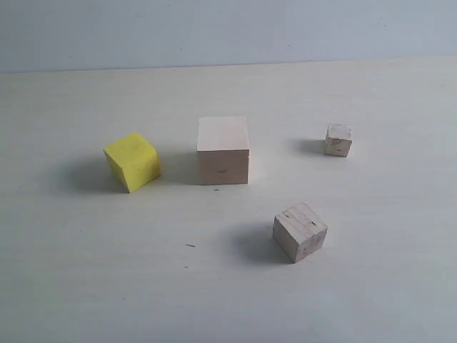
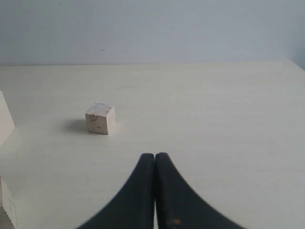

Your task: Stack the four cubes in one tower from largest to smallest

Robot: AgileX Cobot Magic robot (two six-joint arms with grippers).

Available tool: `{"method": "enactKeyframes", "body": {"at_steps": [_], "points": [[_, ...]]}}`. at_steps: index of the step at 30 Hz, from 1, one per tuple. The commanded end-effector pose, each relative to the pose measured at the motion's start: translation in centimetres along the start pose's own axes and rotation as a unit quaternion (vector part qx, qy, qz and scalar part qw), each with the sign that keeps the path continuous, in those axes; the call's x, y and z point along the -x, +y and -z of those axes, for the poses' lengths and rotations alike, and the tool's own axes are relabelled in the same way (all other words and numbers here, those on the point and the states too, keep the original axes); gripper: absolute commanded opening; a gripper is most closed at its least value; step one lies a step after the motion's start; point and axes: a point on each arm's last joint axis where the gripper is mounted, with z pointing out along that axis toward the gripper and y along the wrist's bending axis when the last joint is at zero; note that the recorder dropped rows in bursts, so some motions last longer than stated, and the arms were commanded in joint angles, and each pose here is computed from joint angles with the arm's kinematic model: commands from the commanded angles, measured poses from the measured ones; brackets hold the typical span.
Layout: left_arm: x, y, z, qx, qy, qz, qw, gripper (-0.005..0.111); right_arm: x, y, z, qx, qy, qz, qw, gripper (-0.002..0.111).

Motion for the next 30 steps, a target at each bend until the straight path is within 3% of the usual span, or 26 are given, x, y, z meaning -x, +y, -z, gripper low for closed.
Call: {"method": "enactKeyframes", "body": {"at_steps": [1,20,27,30], "points": [[0.1,0.0,0.0,-0.003,-0.007,0.001,1.000,0.000,-0.1,0.0,0.0,0.000,-0.002,0.005,1.000,0.000],[0.2,0.0,0.0,-0.003,-0.012,0.001,1.000,0.000,-0.1,0.0,0.0,0.000,-0.002,0.005,1.000,0.000],[2.9,0.0,0.5,0.001,-0.165,0.001,0.986,0.000,-0.1,0.0,0.0,0.000,-0.002,0.005,1.000,0.000],[3.3,0.0,0.7,0.005,-0.186,-0.018,0.982,0.000,-0.1,0.0,0.0,0.000,-0.002,0.005,1.000,0.000]]}}
